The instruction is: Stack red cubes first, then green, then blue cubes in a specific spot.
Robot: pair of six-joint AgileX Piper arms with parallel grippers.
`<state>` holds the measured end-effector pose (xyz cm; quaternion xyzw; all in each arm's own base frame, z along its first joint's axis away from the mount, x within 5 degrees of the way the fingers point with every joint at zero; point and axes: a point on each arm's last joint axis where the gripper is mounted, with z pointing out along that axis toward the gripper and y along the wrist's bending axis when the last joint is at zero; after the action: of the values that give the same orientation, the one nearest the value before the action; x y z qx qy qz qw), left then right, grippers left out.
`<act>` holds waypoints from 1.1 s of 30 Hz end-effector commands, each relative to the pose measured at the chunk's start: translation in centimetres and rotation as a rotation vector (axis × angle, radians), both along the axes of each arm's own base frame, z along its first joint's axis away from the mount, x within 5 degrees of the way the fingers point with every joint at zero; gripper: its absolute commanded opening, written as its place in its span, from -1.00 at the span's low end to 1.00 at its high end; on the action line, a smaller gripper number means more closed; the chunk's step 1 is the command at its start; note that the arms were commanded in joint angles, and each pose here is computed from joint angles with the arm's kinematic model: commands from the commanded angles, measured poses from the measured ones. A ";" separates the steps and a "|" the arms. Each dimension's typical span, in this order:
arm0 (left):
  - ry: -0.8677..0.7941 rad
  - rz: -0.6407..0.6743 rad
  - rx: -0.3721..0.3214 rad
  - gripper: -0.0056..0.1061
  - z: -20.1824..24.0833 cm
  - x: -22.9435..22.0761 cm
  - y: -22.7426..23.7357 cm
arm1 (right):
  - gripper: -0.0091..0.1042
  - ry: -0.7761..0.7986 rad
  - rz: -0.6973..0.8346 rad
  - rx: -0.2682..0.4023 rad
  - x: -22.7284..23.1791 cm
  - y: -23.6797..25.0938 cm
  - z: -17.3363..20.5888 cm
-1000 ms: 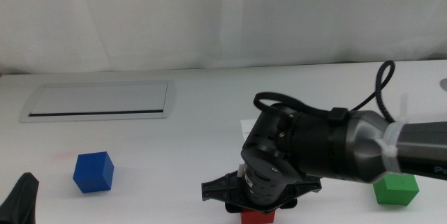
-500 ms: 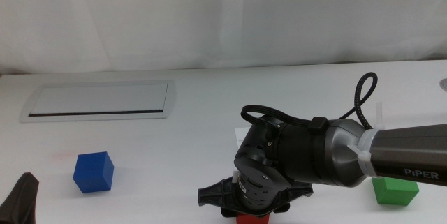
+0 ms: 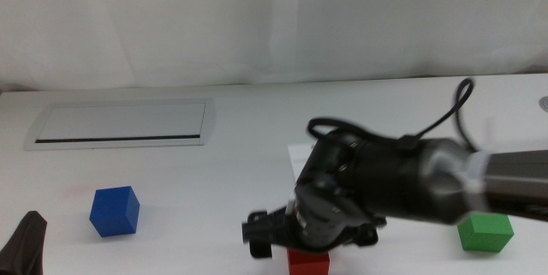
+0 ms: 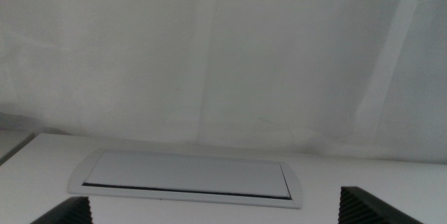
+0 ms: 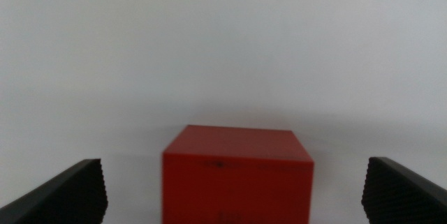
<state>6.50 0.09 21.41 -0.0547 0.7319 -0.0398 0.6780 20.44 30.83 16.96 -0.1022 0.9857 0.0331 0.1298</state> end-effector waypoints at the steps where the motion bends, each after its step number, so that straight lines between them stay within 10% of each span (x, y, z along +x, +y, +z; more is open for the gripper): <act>1: -0.012 0.001 -0.006 0.68 0.0 0.0 0.0 | 0.98 -0.056 0.029 0.026 0.0 -0.5 2.3; 11: -0.012 0.001 -0.006 0.68 0.0 0.0 0.0 | 0.98 -0.318 0.051 0.137 -0.7 -6.3 14.1; 20: -0.012 0.001 -0.006 0.67 0.0 0.0 0.0 | 0.98 -0.350 -0.095 -0.009 -3.2 -18.7 21.4; 27: -0.012 0.001 -0.006 0.67 0.0 0.0 0.0 | 0.97 -0.275 -0.140 0.040 -6.8 -22.7 20.9; 33: -0.012 0.001 -0.006 0.67 0.0 0.0 0.0 | 0.97 -0.197 -0.173 -0.055 -7.9 -24.0 16.5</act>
<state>6.50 0.09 21.41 -0.0547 0.7319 -0.0398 0.6780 13.23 7.70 34.67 -0.0320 0.9620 0.0294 0.2697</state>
